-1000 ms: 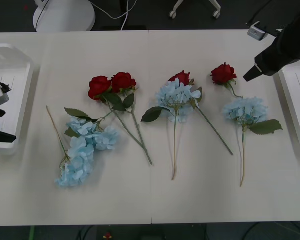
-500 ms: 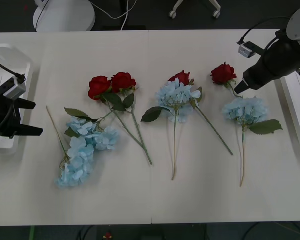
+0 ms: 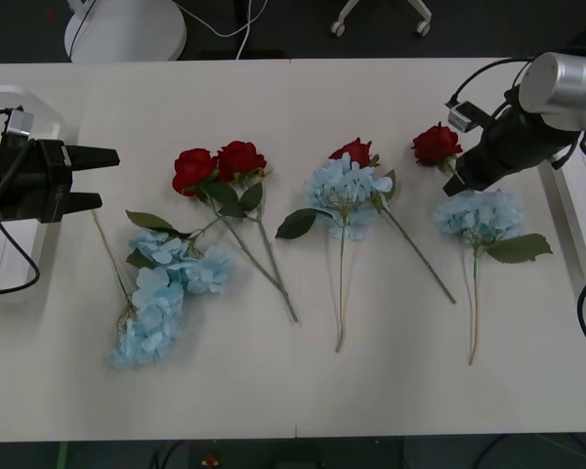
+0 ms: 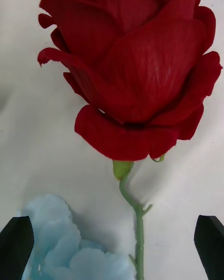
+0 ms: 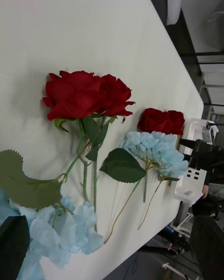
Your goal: Put the red flowers into the right box and the blue flowers into the left box
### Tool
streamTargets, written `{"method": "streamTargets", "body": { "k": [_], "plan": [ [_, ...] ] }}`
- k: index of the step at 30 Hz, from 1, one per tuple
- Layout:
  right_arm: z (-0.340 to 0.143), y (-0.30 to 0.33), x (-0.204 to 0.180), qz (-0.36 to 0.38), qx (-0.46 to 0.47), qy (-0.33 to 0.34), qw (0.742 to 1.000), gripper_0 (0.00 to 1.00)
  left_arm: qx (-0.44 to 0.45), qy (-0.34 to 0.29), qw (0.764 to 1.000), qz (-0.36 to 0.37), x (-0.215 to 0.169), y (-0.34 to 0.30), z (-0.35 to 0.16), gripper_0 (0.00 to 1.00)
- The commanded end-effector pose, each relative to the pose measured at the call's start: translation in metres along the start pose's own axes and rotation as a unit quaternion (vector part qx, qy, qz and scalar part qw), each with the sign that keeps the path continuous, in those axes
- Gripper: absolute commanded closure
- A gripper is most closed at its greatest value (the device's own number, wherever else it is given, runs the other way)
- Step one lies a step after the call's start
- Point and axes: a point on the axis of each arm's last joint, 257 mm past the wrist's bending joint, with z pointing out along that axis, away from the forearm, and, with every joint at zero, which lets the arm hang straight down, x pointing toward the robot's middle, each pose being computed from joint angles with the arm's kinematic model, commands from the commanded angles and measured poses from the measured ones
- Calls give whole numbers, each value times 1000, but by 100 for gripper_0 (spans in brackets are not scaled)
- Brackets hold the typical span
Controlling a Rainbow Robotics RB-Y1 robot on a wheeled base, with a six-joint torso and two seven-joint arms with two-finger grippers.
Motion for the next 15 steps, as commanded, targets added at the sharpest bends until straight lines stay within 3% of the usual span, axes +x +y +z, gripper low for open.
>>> {"method": "streamTargets", "body": {
  "k": [1,8,11,15],
  "plan": [
    [-7,5,-38,5,12,-29,999,0,18,-3,993,-119,-7,-29,3,0],
    [4,5,-33,14,19,-27,999,0,-83,-23,949,-302,0,-23,3,0],
    [5,5,-32,9,23,-23,999,0,-125,-45,912,-388,8,-22,-2,0],
    [6,3,-31,8,28,-22,999,0,-165,-71,876,-447,19,-19,-13,0]
  ]
}}
